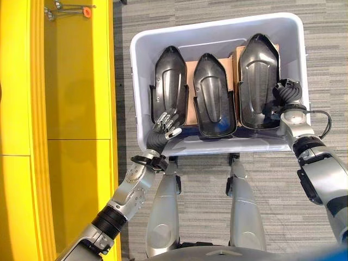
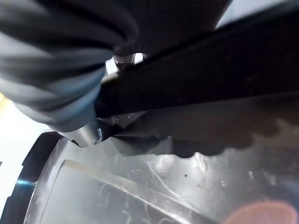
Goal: Move parts from the plastic box to the shelf.
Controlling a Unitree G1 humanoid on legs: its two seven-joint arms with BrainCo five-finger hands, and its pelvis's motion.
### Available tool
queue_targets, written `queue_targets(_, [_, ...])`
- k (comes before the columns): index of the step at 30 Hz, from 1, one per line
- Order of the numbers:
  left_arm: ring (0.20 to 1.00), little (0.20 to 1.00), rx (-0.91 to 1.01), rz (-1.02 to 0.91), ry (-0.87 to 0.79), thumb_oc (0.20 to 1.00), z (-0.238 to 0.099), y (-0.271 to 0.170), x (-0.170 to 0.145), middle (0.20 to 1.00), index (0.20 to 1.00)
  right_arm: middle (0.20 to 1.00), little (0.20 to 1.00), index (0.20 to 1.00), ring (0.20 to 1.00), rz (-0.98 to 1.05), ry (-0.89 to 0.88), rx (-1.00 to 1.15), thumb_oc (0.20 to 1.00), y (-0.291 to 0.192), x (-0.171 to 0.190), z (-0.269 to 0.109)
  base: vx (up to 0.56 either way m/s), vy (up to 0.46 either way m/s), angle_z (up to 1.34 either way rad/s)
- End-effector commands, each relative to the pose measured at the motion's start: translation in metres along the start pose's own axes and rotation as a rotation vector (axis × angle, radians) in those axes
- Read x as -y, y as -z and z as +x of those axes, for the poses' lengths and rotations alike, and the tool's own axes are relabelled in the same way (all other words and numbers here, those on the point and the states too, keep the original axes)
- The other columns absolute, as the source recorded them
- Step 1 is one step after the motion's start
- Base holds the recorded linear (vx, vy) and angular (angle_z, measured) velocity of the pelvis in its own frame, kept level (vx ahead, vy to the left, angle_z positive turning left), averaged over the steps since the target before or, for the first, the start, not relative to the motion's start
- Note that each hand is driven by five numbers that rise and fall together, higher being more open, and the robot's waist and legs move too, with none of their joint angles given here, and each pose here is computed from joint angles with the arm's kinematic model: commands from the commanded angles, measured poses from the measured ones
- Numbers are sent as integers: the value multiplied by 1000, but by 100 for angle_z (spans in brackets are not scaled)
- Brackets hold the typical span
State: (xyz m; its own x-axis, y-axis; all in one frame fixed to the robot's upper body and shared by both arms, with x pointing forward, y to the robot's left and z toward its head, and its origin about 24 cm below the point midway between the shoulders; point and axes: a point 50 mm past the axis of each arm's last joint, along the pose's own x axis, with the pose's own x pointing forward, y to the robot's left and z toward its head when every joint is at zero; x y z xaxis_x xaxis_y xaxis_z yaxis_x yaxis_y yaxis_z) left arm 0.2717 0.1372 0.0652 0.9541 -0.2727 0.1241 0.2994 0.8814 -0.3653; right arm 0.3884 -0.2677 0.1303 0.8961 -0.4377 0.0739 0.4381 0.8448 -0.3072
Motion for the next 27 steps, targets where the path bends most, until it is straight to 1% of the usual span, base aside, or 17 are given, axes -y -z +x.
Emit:
queue_targets(1, [1000, 1000, 57, 0, 45, 1000, 0, -10, 4, 1000, 1000, 200, 200, 200, 200, -101, -46, -72, 200, 33, 5, -11, 0, 0, 0])
queue_targets(9, [1000, 1000, 41, 12, 24, 1000, -5, -10, -5, 1000, 1000, 200, 200, 200, 200, -80, -71, 45, 200, 12, 6, -9, 15, -7, 0])
queue_targets(16, [1000, 1000, 4, 26, 6, 1000, -11, -5, -14, 1000, 1000, 200, 200, 200, 200, -19, -98, 226, 200, -30, 4, -9, 48, -6, 1])
queue_targets(21, [1000, 1000, -3, 32, -34, 1000, -16, -6, -23, 1000, 1000, 200, 200, 200, 200, 47, -148, 361, 200, -53, -1, -21, 67, -18, -1])
queue_targets(27, [1000, 1000, -18, 39, -74, 1000, -24, -3, -32, 1000, 1000, 200, 200, 200, 200, 88, -187, 458, 200, -59, -3, -41, 74, -7, 1])
